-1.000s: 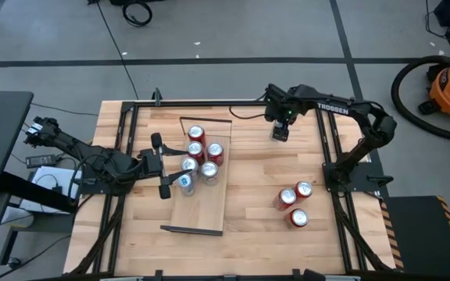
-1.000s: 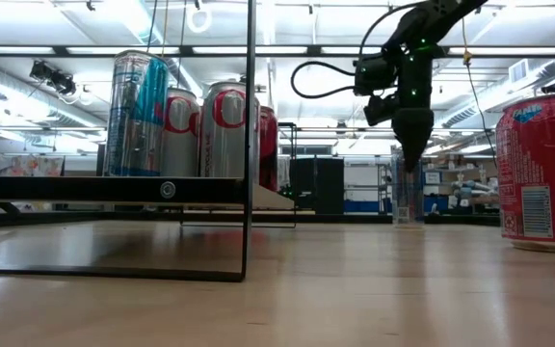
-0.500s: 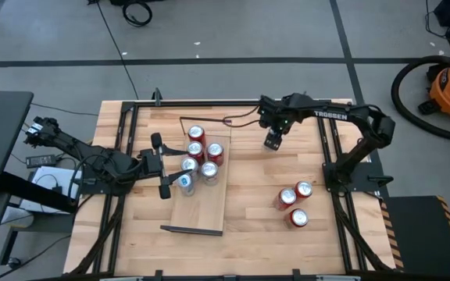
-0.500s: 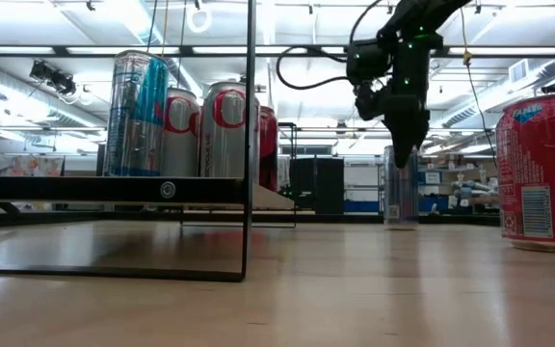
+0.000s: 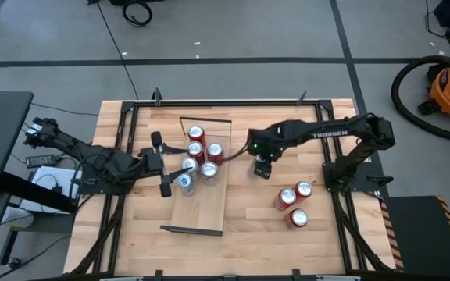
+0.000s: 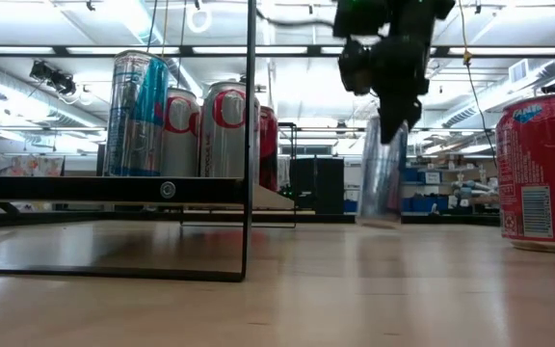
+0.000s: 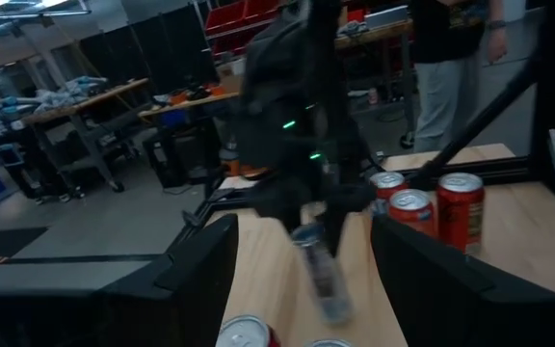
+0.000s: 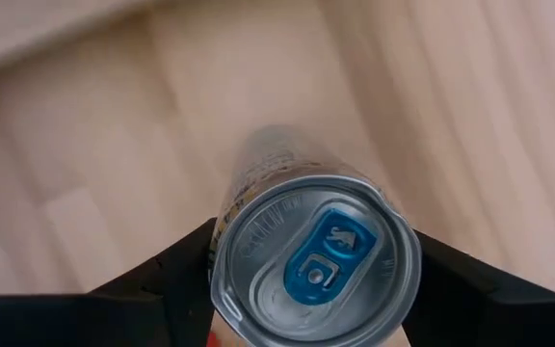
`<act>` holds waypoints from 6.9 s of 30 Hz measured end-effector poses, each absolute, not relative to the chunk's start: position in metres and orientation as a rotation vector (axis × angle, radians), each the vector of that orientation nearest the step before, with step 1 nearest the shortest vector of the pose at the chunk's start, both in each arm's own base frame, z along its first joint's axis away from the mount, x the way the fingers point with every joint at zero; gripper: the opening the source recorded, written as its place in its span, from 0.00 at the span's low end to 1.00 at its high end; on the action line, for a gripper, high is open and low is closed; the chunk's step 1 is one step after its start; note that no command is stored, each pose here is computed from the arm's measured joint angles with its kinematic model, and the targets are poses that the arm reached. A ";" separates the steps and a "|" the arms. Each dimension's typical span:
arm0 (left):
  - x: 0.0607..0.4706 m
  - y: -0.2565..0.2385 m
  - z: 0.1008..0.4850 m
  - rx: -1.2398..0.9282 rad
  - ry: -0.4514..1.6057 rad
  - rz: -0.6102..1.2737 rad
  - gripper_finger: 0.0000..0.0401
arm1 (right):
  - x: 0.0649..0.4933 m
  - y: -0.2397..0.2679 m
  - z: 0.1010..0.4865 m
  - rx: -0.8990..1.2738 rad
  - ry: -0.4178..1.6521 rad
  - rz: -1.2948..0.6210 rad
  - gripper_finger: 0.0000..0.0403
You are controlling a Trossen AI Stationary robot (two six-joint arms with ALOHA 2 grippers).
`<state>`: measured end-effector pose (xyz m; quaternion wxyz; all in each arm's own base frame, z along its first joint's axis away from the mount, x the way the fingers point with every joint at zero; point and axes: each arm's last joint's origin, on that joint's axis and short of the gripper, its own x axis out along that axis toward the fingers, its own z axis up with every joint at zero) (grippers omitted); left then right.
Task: Place canned beverage on shelf
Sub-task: Put the blue soda can on the shelf aligned with the blue soda can
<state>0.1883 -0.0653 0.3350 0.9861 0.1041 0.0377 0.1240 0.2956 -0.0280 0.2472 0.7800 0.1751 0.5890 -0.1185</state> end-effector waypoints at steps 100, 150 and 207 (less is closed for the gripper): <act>0.198 -0.088 0.326 0.232 0.173 0.151 0.62 | 0.397 0.111 0.285 -0.338 1.039 0.013 0.77; 0.269 -0.096 0.292 0.095 0.875 0.351 0.62 | 0.356 0.082 0.236 -0.440 0.419 -0.179 0.76; 0.279 -0.094 0.282 0.045 0.973 0.298 0.62 | 0.347 0.096 0.234 -0.472 0.472 -0.119 0.76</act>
